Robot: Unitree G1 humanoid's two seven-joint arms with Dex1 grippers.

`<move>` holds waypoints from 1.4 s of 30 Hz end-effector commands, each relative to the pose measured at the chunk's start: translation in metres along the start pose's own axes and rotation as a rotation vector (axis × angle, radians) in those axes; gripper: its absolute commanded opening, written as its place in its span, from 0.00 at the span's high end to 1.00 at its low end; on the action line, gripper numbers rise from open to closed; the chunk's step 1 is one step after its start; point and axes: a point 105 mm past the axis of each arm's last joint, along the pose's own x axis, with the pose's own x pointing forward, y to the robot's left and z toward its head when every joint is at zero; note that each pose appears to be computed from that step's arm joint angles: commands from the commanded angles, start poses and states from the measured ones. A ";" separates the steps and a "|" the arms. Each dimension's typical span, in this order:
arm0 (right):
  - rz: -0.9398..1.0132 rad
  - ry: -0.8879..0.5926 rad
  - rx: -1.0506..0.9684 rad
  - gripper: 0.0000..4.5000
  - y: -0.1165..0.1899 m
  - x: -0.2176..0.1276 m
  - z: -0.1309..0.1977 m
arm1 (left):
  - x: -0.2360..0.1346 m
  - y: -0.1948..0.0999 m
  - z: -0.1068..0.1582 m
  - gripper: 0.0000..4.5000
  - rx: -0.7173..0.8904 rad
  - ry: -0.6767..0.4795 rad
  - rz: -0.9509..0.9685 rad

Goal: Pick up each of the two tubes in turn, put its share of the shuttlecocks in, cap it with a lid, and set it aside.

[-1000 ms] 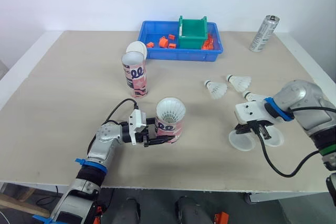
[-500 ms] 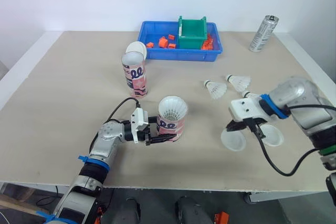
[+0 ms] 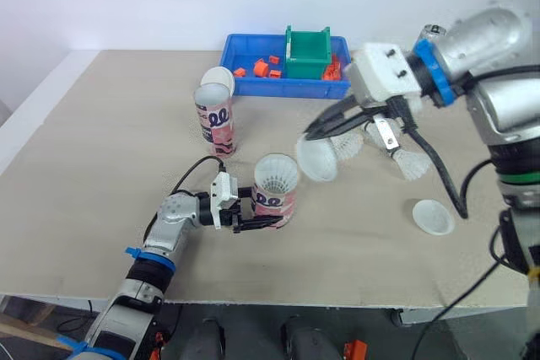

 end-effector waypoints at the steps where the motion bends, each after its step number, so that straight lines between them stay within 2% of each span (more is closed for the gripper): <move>1: 0.084 0.003 -0.109 1.00 0.001 0.010 0.017 | -0.004 -0.013 -0.026 0.38 -0.109 0.119 -0.069; 6: 0.132 0.035 -0.192 1.00 -0.003 0.022 0.023 | -0.001 -0.018 -0.020 0.38 -0.149 0.139 -0.149; 11: 0.155 0.101 -0.248 1.00 -0.012 0.035 0.015 | -0.007 -0.019 -0.024 0.38 -0.133 0.167 -0.154; 17: 0.198 0.089 -0.298 1.00 -0.012 0.046 0.021 | -0.006 -0.018 -0.023 0.38 -0.116 0.155 -0.140; 27: 0.212 0.109 -0.333 1.00 -0.012 0.047 0.023 | -0.007 -0.015 -0.023 0.38 -0.112 0.141 -0.118; 35: 0.259 0.240 -0.413 1.00 -0.003 0.047 0.002 | -0.008 -0.011 -0.021 0.38 -0.115 0.127 -0.084; 42: 0.279 0.238 -0.468 1.00 0.003 0.055 -0.005 | -0.014 -0.010 -0.021 0.38 -0.122 0.117 -0.041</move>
